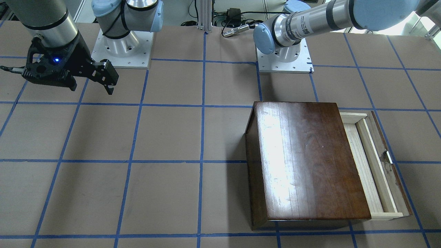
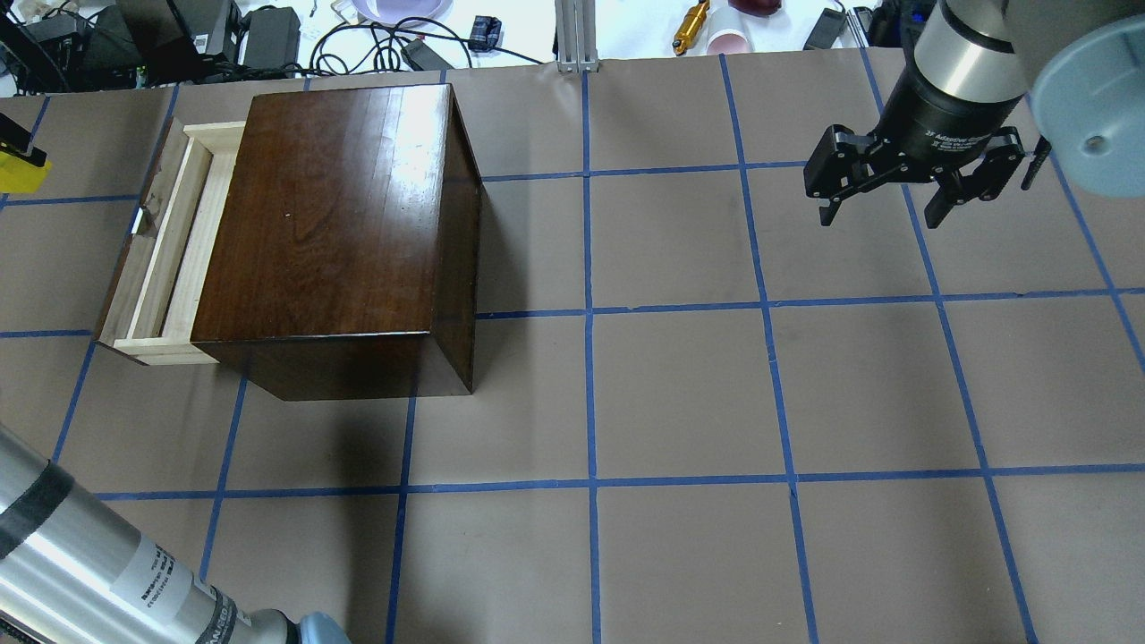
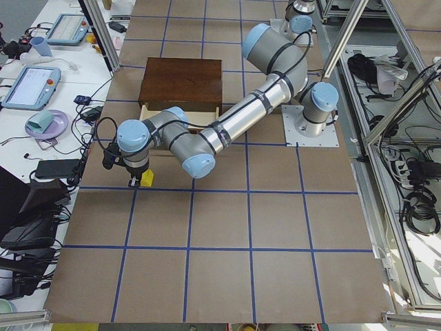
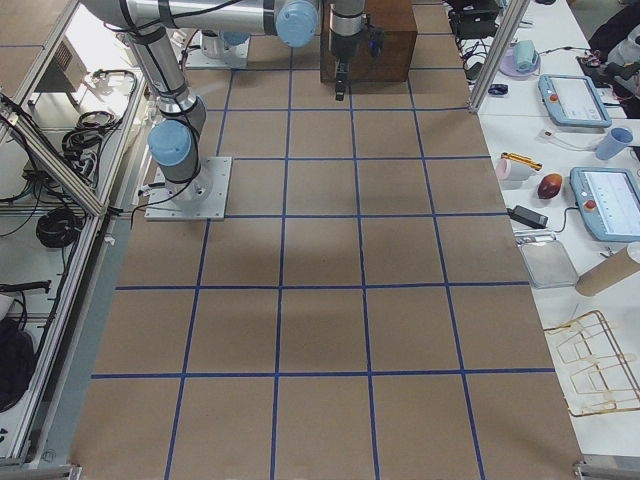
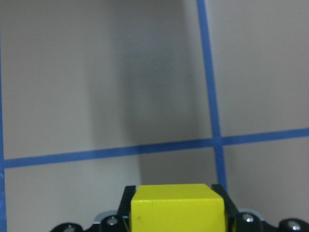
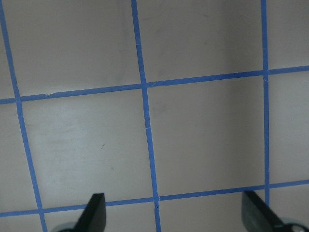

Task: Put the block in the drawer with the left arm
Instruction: 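Lift the yellow cube and carry it over the open drawer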

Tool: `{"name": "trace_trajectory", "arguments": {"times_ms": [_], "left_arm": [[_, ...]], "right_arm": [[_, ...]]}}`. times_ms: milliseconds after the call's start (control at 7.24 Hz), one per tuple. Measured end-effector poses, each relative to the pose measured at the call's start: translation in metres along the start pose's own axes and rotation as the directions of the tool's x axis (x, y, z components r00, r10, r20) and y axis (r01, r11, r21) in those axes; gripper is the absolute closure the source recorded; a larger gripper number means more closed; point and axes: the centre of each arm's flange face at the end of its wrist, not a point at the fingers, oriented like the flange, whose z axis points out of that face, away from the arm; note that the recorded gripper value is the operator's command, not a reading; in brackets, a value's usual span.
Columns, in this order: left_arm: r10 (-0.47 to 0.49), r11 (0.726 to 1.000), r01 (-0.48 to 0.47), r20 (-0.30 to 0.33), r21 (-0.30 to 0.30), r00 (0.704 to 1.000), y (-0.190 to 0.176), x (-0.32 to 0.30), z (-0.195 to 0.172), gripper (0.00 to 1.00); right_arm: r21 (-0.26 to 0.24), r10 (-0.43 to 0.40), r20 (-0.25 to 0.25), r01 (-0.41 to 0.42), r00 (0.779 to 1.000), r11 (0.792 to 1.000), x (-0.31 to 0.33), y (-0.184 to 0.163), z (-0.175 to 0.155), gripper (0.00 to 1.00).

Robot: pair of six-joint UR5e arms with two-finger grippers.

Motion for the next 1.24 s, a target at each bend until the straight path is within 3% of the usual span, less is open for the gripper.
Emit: {"name": "trace_trajectory", "arguments": {"times_ms": [414,691,1243], "left_arm": [[0.004,0.998,-0.004,-0.008,-0.056,1.000,-0.006,0.077,-0.077,1.00],[-0.045,0.997,0.043,-0.019,-0.067,0.999,-0.012,0.133,-0.104,1.00],[-0.117,0.987,0.111,-0.053,-0.116,0.992,-0.011,0.217,-0.070,1.00]], "right_arm": [[0.000,0.000,0.000,0.000,1.000,1.000,0.000,0.000,0.000,0.00],[0.000,0.000,0.000,0.000,1.000,1.000,0.000,0.000,0.000,0.00],[0.000,0.000,0.000,0.000,1.000,1.000,0.000,0.000,0.000,0.00]]}}
